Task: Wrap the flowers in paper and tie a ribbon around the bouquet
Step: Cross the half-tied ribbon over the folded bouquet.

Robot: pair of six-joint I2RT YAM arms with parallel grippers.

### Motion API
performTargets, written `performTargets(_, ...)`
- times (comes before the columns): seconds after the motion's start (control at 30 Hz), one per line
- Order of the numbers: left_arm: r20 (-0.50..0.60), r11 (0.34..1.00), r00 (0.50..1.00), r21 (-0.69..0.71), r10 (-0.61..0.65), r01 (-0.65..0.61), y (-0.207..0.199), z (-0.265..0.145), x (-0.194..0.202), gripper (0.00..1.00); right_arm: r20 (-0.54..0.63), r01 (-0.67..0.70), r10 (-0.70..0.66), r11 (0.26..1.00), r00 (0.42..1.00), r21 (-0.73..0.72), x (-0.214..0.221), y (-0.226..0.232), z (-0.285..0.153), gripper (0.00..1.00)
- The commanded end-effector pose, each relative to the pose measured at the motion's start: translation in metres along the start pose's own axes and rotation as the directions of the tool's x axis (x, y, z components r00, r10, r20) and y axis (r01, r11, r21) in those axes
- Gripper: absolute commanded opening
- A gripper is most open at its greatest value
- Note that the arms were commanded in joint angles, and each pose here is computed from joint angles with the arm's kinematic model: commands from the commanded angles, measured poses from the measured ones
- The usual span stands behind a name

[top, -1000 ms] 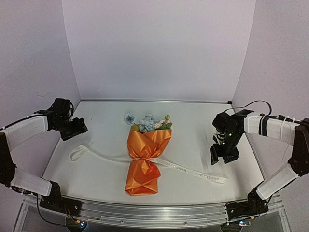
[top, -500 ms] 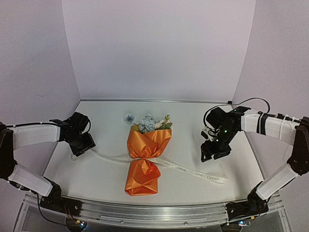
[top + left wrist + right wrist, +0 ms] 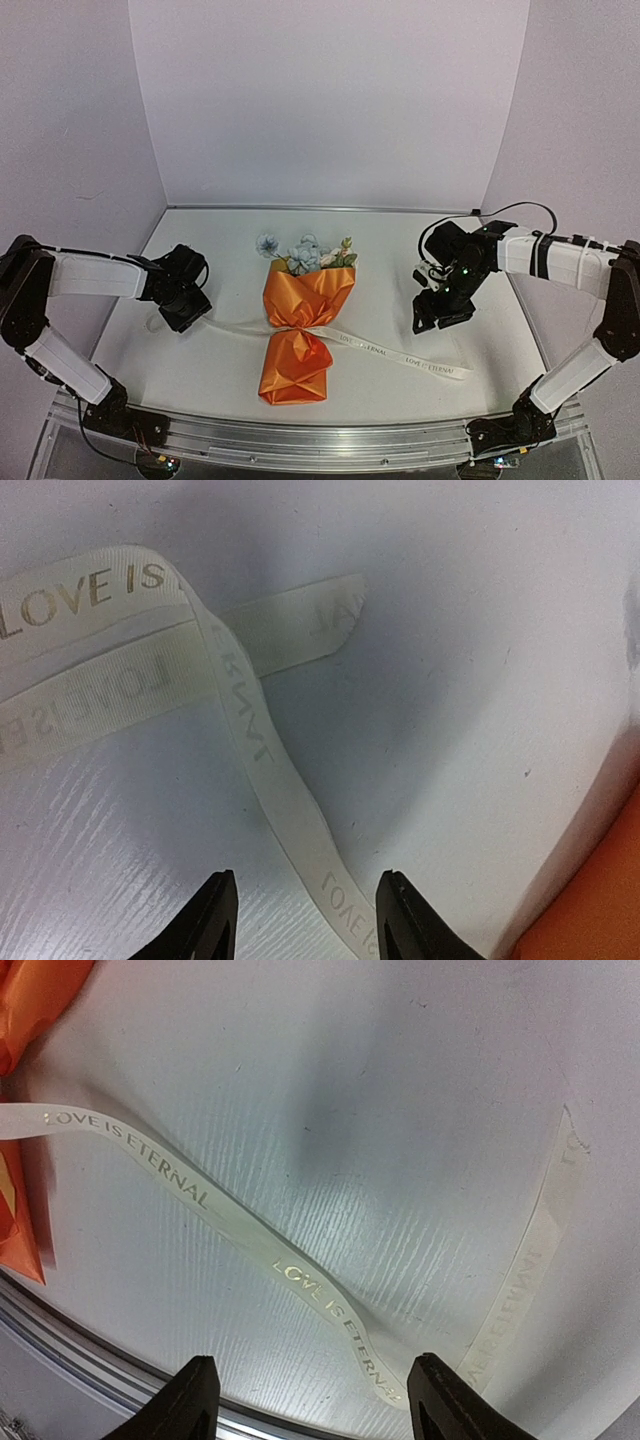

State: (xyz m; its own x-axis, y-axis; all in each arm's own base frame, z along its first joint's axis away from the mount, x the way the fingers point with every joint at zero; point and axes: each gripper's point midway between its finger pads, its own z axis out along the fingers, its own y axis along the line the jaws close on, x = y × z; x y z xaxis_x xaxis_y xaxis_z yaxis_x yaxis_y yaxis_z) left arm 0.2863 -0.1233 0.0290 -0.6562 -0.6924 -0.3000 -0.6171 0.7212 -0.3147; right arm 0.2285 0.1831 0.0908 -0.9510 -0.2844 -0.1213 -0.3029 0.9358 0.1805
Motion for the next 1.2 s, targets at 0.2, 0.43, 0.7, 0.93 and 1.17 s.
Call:
performTargets(0.2, -0.035, 0.997, 0.998, 0.049, -0.053, 0.055, -0.017, 0.018, 0.016, 0.36, 0.018, 0.004, -0.004, 1.000, 1.000, -0.001, -0.005, 0.003, -0.002, 0.65)
performTargets(0.43, -0.060, 0.997, 0.997, 0.066, -0.046, 0.050, -0.029, 0.020, 0.033, 0.23, 0.021, -0.005, 0.005, 1.000, 1.000, 0.002, -0.005, 0.002, -0.002, 0.63)
performTargets(0.7, 0.035, 0.974, 0.995, 0.205, 0.095, -0.100, -0.074, -0.020, 0.007, 0.00, 0.022, -0.016, 0.016, 1.000, 1.000, 0.004, -0.004, 0.001, -0.004, 0.60)
performTargets(0.93, 0.053, 0.810, 0.930, 0.477, 0.363, -0.343, -0.139, -0.084, 0.030, 0.00, 0.027, -0.023, 0.022, 1.000, 0.999, 0.009, -0.008, 0.002, -0.005, 0.60)
performTargets(1.17, 0.111, 0.493, 0.747, 0.686, 0.655, -0.534, -0.175, -0.136, 0.127, 0.00, 0.028, -0.046, 0.046, 0.999, 0.999, 0.018, -0.010, 0.001, -0.005, 0.60)
